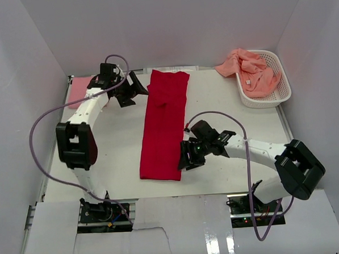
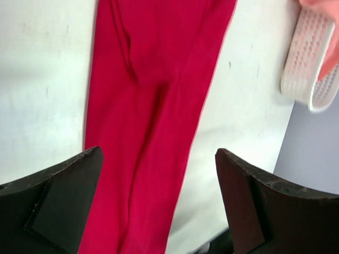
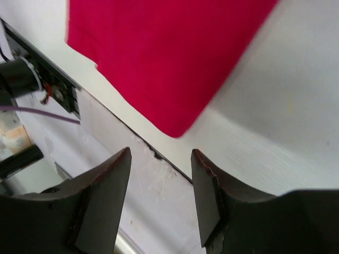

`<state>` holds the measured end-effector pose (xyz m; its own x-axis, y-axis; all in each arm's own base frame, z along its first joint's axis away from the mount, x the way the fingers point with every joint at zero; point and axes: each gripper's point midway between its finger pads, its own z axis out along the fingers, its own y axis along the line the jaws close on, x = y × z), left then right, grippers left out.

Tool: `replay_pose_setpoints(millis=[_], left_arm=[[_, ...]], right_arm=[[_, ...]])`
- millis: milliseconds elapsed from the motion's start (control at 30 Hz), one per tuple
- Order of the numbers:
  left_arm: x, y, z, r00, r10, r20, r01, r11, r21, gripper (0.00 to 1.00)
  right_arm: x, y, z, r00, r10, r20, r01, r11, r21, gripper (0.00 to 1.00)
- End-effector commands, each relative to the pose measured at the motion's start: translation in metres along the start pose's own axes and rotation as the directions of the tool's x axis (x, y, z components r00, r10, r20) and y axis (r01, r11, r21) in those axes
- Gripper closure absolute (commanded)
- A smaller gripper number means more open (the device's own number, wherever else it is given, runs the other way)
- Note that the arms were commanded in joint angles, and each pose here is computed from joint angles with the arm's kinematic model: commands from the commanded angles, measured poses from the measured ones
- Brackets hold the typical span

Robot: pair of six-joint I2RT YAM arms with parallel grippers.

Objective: Fold and stack the t-shirts
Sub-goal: Rotate the tshirt 90 degrees, then grab the bottom of the folded rectangular tshirt with both arms

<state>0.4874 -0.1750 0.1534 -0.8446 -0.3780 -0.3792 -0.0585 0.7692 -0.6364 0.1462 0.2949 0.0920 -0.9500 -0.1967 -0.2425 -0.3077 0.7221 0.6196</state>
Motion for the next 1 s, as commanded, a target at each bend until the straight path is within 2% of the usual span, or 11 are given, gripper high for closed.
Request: replay_pose_setpoints(millis=[0, 33, 67, 133, 267, 600, 700, 733, 767, 833, 967], left_arm=[[0.03, -0.001, -0.071, 0.998, 0.045, 0.036, -0.043, 0.997, -0.057, 0.02], [0.062, 0.023, -0.069, 0.999, 0.012, -0.03, -0.015, 0.995, -0.098, 0.02], [0.072, 0.019, -0.085, 1.0, 0.02, -0.019, -0.022, 0.996, -0.082, 0.02], [0.118, 0.044, -0.086, 0.994, -0.034, -0.105, 0.023, 0.994, -0.106, 0.02], [0.17, 0.052, -0.1, 0.978, -0.097, -0.185, 0.086, 0.994, -0.065, 0.02], [0.215, 0.063, -0.117, 0.967, -0.135, -0.216, 0.128, 0.991, -0.047, 0.02], [0.229, 0.068, -0.118, 0.957, -0.159, -0.244, 0.151, 0.987, -0.05, 0.02], [0.233, 0.069, -0.119, 0.953, -0.168, -0.252, 0.161, 0.986, -0.049, 0.02], [0.236, 0.069, -0.12, 0.952, -0.171, -0.253, 0.164, 0.985, -0.047, 0.02], [0.244, 0.074, -0.12, 0.947, -0.183, -0.265, 0.175, 0.983, -0.054, 0.02], [0.251, 0.078, -0.124, 0.95, -0.185, -0.25, 0.176, 0.983, -0.06, 0.02]], right_arm=[[0.012, 0.014, 0.015, 0.998, 0.067, -0.011, -0.068, 0.986, -0.155, 0.44], [0.03, 0.003, 0.021, 0.99, 0.132, -0.049, -0.138, 0.979, -0.149, 0.44], [0.033, 0.0, 0.023, 0.988, 0.145, -0.049, -0.151, 0.976, -0.154, 0.44], [0.034, -0.003, 0.029, 0.984, 0.177, -0.027, -0.179, 0.971, -0.16, 0.44], [0.043, -0.011, 0.037, 0.974, 0.225, -0.02, -0.226, 0.963, -0.146, 0.44], [0.034, -0.015, 0.058, 0.964, 0.264, 0.024, -0.261, 0.961, -0.088, 0.46], [0.032, -0.019, 0.06, 0.963, 0.266, 0.033, -0.264, 0.962, -0.065, 0.57], [0.032, -0.02, 0.061, 0.964, 0.264, 0.035, -0.262, 0.963, -0.061, 0.65], [0.033, -0.021, 0.061, 0.963, 0.267, 0.034, -0.265, 0.963, -0.058, 0.69], [0.034, -0.022, 0.063, 0.964, 0.263, 0.031, -0.262, 0.964, -0.052, 0.73], [0.036, -0.026, 0.065, 0.965, 0.261, 0.026, -0.26, 0.965, -0.038, 0.73]])
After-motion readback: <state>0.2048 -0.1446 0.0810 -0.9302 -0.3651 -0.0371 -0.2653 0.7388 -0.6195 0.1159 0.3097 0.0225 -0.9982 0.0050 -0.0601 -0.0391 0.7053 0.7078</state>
